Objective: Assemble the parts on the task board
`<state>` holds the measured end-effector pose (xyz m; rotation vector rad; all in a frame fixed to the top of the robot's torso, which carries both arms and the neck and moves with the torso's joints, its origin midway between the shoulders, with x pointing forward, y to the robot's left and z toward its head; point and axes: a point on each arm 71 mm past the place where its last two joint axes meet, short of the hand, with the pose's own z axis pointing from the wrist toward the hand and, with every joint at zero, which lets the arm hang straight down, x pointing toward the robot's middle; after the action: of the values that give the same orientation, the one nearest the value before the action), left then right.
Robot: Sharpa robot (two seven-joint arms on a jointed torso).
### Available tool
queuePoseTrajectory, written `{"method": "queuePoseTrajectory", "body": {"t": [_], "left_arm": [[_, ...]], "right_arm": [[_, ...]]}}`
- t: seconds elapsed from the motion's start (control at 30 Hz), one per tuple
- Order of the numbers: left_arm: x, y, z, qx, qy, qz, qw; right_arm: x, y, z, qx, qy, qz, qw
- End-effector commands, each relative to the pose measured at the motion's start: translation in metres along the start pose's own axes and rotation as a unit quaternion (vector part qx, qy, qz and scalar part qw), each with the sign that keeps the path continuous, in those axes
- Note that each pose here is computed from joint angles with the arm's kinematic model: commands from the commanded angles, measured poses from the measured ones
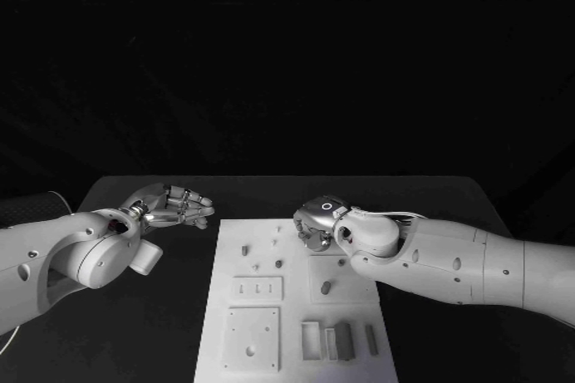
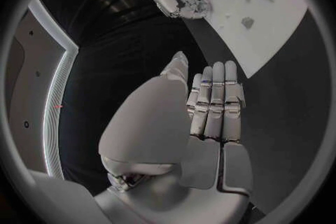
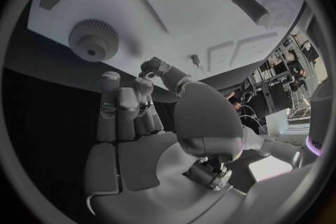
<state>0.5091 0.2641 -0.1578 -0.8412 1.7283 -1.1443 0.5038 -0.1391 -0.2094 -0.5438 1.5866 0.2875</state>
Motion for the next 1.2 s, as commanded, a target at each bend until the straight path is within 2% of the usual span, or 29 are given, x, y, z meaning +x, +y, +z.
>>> {"method": "queuePoseTrajectory", "body": {"t": [0.03, 0.63, 1.2], "left_arm": [[0.0003, -0.0025, 0.0006, 0.007, 0.0, 0.002, 1.0], [0.0032, -0.0042, 0.0033, 0.012, 0.004, 0.015, 1.0], [0.0058, -0.0054, 0.0061, 0.013, 0.009, 0.016, 1.0]], "right_arm": [[-0.004, 0.003, 0.003, 0.017, -0.02, -0.021, 0.999], [-0.012, 0.03, 0.027, 0.005, -0.03, -0.035, 0.999], [-0.015, 0.042, 0.038, -0.004, -0.038, -0.043, 0.998]]}}
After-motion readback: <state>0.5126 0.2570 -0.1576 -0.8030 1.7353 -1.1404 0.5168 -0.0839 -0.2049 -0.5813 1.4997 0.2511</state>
